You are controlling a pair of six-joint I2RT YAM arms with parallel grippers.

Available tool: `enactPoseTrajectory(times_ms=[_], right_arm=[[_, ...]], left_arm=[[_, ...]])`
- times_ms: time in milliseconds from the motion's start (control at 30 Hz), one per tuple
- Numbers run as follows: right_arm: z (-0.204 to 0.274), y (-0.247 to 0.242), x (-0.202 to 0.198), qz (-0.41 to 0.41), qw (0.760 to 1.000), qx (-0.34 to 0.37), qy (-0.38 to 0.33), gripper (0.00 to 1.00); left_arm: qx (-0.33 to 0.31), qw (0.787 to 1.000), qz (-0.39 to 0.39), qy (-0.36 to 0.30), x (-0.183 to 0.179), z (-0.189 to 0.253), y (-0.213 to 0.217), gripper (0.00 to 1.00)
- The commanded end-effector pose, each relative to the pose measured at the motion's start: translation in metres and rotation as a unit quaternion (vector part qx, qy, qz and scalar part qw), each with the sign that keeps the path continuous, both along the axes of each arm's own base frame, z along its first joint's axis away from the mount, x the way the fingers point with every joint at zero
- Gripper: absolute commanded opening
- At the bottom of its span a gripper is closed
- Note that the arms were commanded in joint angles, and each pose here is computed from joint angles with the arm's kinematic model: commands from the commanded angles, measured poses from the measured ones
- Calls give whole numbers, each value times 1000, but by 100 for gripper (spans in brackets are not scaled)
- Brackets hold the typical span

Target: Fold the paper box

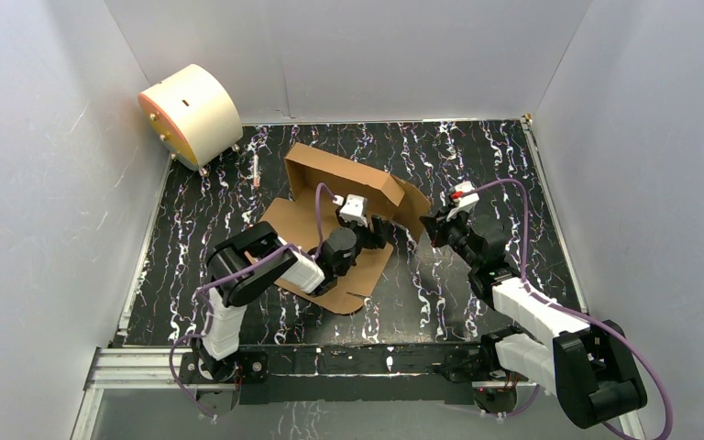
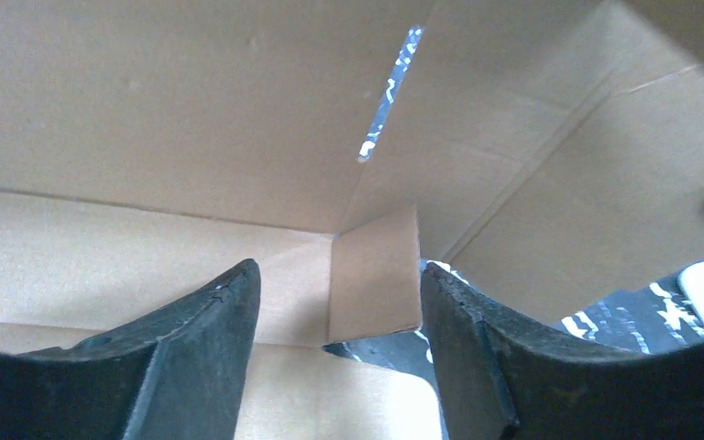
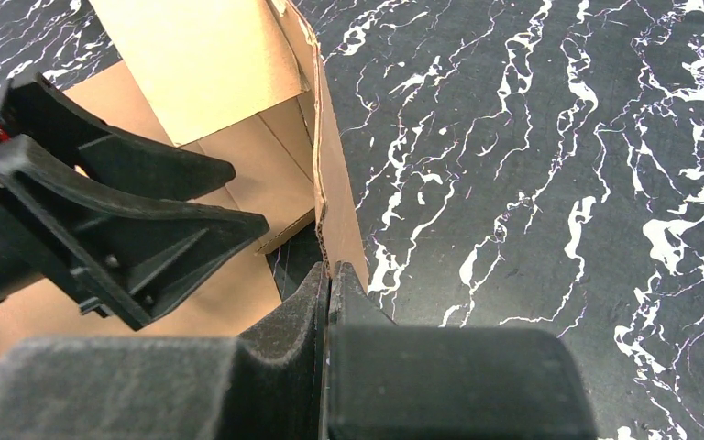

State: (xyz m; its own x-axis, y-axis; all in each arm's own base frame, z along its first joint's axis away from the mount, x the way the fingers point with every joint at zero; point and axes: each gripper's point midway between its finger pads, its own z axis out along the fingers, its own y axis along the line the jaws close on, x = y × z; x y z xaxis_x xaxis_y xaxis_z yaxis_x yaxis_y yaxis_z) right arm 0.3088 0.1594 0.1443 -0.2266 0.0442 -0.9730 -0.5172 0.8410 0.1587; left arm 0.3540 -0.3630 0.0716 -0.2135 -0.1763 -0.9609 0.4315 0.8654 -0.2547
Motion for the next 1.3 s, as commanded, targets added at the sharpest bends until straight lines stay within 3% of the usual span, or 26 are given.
enactPoseTrajectory(times_ms=[0,333,800,1000,1267], right_arm=[[26,5,7,7,999,16,-51,4],[25,6,6,10,999,17,-50,4],[25,7,6,14,998,18,-51,3],[26,7,5,13,998,17,-53,3],[27,7,5,15,998,16,-54,4]], left_arm=[[-76,997,-16,-24,-6,52,-3,65],[-149,987,-44,-47,-18,111,-5,83],[-197,978,-14,-61,11,137,-18,84],[-155,985,10,-73,24,121,-15,69],[-53,992,10,-116,28,106,-9,31]])
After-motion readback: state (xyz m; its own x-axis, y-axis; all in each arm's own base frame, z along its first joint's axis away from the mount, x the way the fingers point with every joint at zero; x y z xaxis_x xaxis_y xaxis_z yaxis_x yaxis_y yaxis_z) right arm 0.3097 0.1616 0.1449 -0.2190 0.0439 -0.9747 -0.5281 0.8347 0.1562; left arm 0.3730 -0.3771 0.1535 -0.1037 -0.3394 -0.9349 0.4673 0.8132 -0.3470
